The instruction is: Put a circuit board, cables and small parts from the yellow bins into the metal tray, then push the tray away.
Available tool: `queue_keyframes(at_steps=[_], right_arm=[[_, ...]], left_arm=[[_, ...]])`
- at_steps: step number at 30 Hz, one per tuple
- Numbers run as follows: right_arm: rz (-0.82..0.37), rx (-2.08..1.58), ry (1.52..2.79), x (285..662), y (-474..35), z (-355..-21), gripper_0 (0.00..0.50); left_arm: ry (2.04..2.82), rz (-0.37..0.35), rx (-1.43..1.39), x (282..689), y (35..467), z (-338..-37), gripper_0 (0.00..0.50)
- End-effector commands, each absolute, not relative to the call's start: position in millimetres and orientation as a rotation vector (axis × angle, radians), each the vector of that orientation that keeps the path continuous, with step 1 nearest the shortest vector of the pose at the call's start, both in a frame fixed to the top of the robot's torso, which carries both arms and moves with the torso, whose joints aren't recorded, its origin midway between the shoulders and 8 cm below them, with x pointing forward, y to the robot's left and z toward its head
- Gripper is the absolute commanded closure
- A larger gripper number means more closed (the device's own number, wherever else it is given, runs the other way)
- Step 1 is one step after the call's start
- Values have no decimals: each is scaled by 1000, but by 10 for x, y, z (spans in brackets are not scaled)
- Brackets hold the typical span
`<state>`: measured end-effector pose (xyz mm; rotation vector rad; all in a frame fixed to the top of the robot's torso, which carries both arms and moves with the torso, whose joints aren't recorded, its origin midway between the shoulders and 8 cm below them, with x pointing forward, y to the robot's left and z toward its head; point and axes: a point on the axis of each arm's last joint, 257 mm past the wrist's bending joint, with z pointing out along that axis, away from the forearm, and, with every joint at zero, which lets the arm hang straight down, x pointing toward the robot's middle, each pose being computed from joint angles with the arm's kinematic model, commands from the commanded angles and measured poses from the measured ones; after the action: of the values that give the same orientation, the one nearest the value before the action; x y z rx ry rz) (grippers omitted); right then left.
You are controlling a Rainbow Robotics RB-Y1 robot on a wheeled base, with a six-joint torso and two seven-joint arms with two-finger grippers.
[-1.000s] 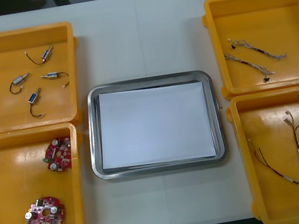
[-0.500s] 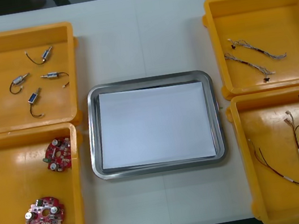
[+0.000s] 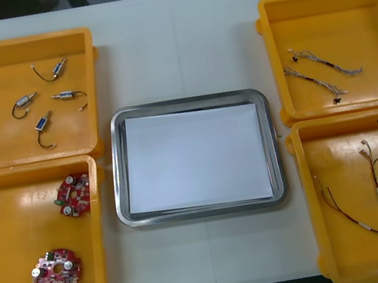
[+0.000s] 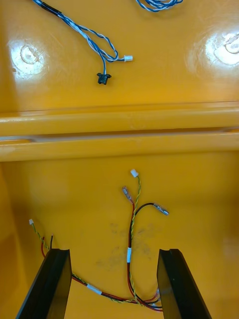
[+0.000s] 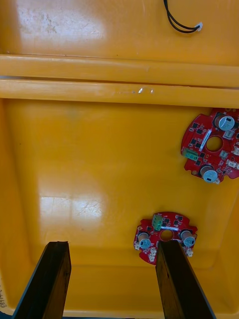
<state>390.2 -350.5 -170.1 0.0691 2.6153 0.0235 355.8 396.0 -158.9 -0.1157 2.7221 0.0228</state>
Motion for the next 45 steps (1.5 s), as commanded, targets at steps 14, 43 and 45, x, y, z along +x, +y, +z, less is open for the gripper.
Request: queue_keyframes(at_steps=[14, 43, 45], right_arm=[[-7, 105, 2590, 3883, -3561, -1611, 0], [35, 145, 2696, 3636, -3549, -2027, 0], [34, 143, 2696, 3636, -3549, -2027, 0]], left_arm=[[2700, 66, -47, 3555, 4010, -1470, 0], [2732, -42, 10, 3236, 3725, -2161, 0], [2712, -70, 13, 3242, 3673, -2268, 0]])
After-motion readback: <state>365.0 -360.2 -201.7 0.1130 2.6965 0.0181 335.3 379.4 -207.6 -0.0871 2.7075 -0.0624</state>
